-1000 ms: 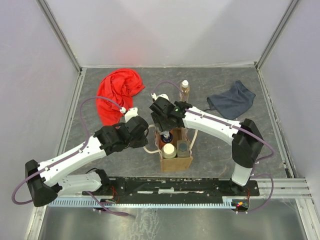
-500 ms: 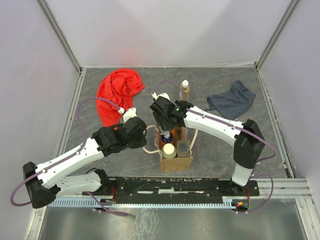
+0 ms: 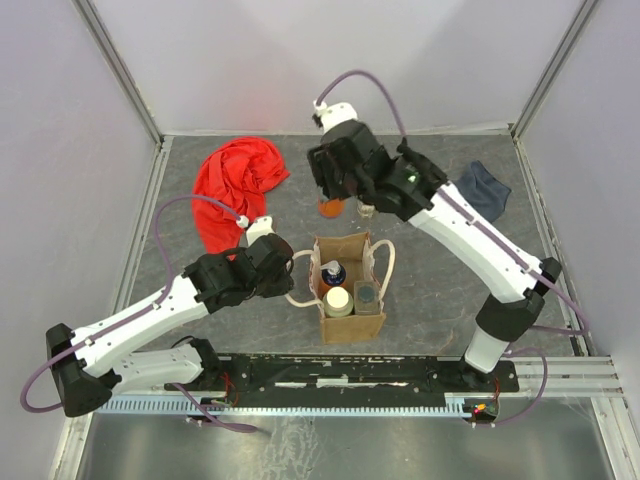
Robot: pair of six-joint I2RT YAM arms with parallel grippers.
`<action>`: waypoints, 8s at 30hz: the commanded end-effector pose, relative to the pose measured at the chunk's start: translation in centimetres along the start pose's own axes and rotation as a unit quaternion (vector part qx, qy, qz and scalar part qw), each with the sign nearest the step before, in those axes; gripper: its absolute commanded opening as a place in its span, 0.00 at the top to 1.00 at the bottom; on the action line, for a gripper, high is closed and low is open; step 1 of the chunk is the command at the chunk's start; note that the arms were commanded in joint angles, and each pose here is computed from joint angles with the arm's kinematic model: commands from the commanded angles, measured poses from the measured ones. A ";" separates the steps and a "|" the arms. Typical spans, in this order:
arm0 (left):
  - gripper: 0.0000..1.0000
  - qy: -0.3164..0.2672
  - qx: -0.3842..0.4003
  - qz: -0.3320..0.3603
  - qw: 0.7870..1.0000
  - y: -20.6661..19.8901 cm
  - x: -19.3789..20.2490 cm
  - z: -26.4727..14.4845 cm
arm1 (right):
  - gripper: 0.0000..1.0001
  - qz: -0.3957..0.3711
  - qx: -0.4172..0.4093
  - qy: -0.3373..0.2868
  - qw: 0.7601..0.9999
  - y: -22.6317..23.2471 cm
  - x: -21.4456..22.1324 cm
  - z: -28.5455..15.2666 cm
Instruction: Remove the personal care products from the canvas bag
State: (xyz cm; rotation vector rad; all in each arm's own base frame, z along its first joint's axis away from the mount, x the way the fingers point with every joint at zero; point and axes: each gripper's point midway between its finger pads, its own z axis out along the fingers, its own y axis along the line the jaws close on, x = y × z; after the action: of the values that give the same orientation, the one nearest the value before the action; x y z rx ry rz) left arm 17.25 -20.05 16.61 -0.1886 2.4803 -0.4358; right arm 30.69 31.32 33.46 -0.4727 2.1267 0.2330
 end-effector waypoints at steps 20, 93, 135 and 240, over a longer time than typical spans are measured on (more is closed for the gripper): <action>0.91 0.020 0.001 -0.025 0.999 0.6 1.5 0.5 | 0.66 0.045 0.062 0.037 0.996 -7.2 -0.4 17.8; 0.90 0.002 -0.009 -0.037 0.999 1.2 1.4 1.3 | 0.14 -0.008 -0.134 0.142 0.981 4.3 16.9 0.9; 0.89 0.017 -0.006 -0.031 0.999 1.2 2.2 1.9 | 0.54 -0.036 -0.048 -0.059 0.996 -0.5 3.4 -3.5; 0.90 -0.008 0.003 -0.041 0.999 1.0 0.9 0.8 | 0.31 -0.145 -0.137 0.194 0.960 6.2 24.5 -0.5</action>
State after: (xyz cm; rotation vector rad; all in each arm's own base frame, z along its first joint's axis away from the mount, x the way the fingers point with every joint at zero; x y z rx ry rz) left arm 16.61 -19.47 14.41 -0.2634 2.4935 -0.4482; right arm 15.41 31.74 14.90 -1.0302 2.3525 0.3527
